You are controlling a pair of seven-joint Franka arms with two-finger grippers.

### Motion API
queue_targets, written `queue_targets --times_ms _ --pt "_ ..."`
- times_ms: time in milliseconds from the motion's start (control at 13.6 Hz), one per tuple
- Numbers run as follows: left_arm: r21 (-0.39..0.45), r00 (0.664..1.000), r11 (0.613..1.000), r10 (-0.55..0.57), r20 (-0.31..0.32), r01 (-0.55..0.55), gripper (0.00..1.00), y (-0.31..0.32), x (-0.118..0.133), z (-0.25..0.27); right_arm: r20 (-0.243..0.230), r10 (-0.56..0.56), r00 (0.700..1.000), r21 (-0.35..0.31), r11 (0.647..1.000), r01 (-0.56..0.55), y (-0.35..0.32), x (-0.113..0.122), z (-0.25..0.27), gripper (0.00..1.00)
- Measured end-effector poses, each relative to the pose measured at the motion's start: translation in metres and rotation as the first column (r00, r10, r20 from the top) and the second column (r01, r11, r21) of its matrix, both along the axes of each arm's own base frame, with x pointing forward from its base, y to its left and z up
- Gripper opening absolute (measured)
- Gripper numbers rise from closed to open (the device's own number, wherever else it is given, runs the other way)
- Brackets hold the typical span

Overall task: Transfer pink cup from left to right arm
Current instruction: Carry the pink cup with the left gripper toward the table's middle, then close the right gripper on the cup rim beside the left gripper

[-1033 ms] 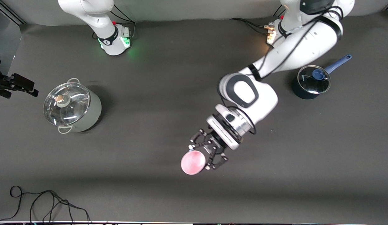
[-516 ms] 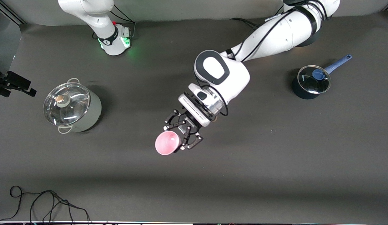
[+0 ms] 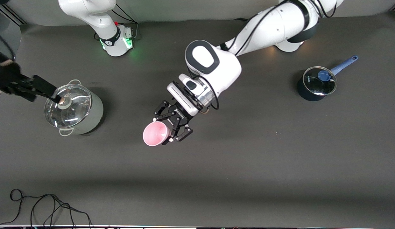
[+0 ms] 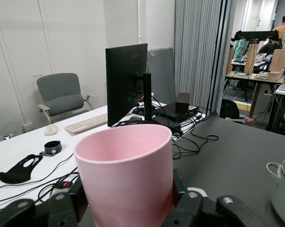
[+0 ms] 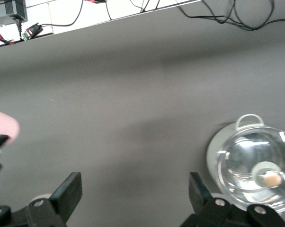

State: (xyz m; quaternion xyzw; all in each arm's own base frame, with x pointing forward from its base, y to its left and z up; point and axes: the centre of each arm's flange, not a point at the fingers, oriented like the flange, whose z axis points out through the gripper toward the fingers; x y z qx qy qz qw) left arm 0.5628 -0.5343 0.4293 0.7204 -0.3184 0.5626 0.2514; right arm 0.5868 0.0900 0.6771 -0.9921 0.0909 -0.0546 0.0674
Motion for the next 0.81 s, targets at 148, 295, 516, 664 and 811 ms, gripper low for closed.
queue_targets --times_ms 148,295,516,664,811 --pt "0.013 1.0 1.0 0.026 -0.005 -0.025 0.71 -0.006 -0.003 -0.008 0.001 0.011 1.0 0.001 1.0 -0.011 0.022 0.008 -0.003 1.0" --pt "0.016 0.999 0.999 0.038 -0.006 -0.038 0.71 -0.008 -0.004 -0.011 -0.01 0.047 0.999 -0.001 0.999 -0.047 0.048 0.012 -0.012 1.0" --pt "0.012 0.999 0.999 0.043 0.001 -0.043 0.71 -0.007 -0.003 -0.007 -0.042 0.112 0.993 -0.011 0.994 -0.113 0.099 0.02 -0.038 0.99" --pt "0.009 0.999 0.999 0.045 0.005 -0.045 0.71 -0.007 -0.002 -0.003 -0.055 0.129 0.99 -0.015 0.991 -0.13 0.121 0.028 -0.053 0.99" --pt "0.008 0.999 0.999 0.045 0.006 -0.045 0.71 -0.007 -0.003 -0.002 -0.071 0.094 0.993 -0.014 0.995 -0.095 0.136 0.033 -0.064 1.0"
